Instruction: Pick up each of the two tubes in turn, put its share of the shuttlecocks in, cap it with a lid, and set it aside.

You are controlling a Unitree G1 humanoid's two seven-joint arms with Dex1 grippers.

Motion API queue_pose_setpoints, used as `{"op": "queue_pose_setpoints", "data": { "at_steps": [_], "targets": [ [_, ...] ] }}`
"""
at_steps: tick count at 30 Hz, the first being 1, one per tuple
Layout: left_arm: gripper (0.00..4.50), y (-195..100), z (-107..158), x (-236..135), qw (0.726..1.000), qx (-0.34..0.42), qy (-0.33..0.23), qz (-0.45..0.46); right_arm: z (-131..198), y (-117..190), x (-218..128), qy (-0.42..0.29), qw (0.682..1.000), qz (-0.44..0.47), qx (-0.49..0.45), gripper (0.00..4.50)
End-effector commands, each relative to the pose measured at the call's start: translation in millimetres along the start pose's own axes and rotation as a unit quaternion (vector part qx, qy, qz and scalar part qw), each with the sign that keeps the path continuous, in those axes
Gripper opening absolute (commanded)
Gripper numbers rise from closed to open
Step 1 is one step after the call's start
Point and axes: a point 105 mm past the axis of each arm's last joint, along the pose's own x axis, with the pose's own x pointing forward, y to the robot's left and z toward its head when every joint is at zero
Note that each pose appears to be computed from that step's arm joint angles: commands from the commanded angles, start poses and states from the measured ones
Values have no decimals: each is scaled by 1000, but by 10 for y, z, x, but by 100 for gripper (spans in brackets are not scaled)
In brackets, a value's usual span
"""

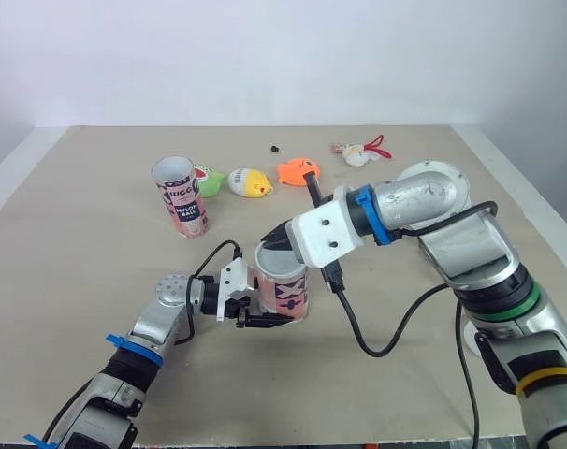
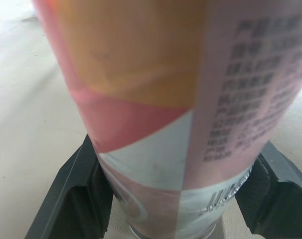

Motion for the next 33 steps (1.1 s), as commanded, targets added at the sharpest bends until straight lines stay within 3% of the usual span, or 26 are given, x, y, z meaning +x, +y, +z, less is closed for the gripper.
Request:
{"op": "queue_pose_setpoints", "data": {
  "at_steps": [1, 22, 33],
  "targets": [
    [278, -150, -359, 15, 996, -52, 63, -20, -84, -5, -9, 22, 999, -26, -15, 4],
    [278, -163, -351, 18, 996, -55, 67, -29, -235, 98, -72, 59, 990, -105, -77, 4],
    [278, -151, -343, 21, 996, -55, 68, -33, -340, 273, -65, 78, 987, -93, -104, 4]
  ]
}}
